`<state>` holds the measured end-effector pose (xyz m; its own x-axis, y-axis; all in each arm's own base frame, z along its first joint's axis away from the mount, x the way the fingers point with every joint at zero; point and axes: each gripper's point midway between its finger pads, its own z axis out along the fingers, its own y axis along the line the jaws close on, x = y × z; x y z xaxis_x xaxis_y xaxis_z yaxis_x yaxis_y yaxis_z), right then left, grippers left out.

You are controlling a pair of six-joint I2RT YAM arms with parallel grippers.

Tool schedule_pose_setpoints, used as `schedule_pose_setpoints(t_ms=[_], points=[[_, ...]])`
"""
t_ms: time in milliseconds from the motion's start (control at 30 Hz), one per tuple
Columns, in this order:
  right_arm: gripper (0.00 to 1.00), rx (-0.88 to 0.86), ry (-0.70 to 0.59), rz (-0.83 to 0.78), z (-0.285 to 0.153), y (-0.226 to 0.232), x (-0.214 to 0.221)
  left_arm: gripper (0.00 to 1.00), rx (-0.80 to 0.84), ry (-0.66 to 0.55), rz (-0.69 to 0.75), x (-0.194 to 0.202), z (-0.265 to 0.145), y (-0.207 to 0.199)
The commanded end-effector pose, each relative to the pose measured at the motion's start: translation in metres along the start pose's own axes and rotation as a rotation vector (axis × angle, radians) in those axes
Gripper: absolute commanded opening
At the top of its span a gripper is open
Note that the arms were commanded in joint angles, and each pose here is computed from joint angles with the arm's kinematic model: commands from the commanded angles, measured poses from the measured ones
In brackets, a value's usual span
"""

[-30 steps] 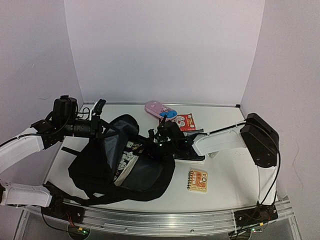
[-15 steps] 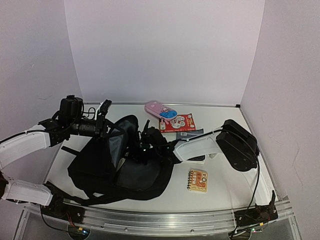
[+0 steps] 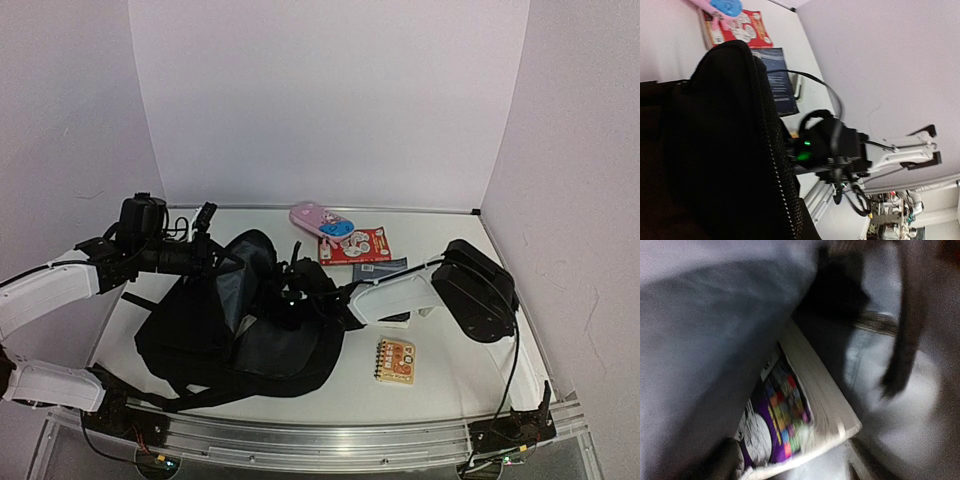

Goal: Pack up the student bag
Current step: Place the book in the student bag, then pick up the book from the center of the board.

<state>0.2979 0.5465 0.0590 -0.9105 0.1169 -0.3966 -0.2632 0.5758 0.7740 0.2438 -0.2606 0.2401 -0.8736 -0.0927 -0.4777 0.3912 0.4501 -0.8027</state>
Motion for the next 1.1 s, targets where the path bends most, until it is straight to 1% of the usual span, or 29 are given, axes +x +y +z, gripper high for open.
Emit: schedule_pose_setpoints(t_ms=[0,100,200,333,400,467,533,567,633,733,900,1067], points=[[0.79,0.058,-0.144,-0.039,-0.059,0.026,-0.037,0.00,-0.261,-0.157,-0.052,-0.023,-0.020,0.036],[0.85,0.137,-0.181,-0.045,-0.091,0.016,-0.041,0.00,-0.391,-0.192,-0.129,-0.020,-0.027,0.067],[0.88,0.202,-0.213,-0.069,-0.127,0.013,-0.046,0.00,-0.479,-0.214,-0.189,-0.011,-0.032,0.093],[0.93,0.292,-0.258,-0.079,-0.176,-0.005,-0.063,0.00,-0.554,-0.229,-0.232,0.002,-0.036,0.120],[0.94,0.332,-0.286,-0.081,-0.199,-0.021,-0.083,0.00,-0.572,-0.226,-0.247,0.007,-0.037,0.128],[0.95,0.357,-0.288,-0.083,-0.215,-0.039,-0.099,0.00,-0.585,-0.227,-0.258,0.012,-0.037,0.134],[0.93,0.365,-0.270,-0.089,-0.225,-0.059,-0.117,0.00,-0.596,-0.224,-0.271,0.017,-0.038,0.139],[0.90,0.371,-0.261,-0.099,-0.229,-0.068,-0.126,0.00,-0.600,-0.224,-0.275,0.018,-0.038,0.141],[0.80,0.376,-0.241,-0.131,-0.233,-0.080,-0.143,0.00,-0.603,-0.219,-0.280,0.021,-0.038,0.143],[0.74,0.389,-0.227,-0.142,-0.237,-0.104,-0.170,0.00,-0.611,-0.211,-0.289,0.024,-0.037,0.147],[0.70,0.388,-0.210,-0.121,-0.234,-0.142,-0.210,0.00,-0.611,-0.205,-0.306,0.025,-0.034,0.149],[0.68,0.393,-0.193,-0.094,-0.220,-0.176,-0.240,0.00,-0.606,-0.200,-0.322,0.027,-0.031,0.152]])
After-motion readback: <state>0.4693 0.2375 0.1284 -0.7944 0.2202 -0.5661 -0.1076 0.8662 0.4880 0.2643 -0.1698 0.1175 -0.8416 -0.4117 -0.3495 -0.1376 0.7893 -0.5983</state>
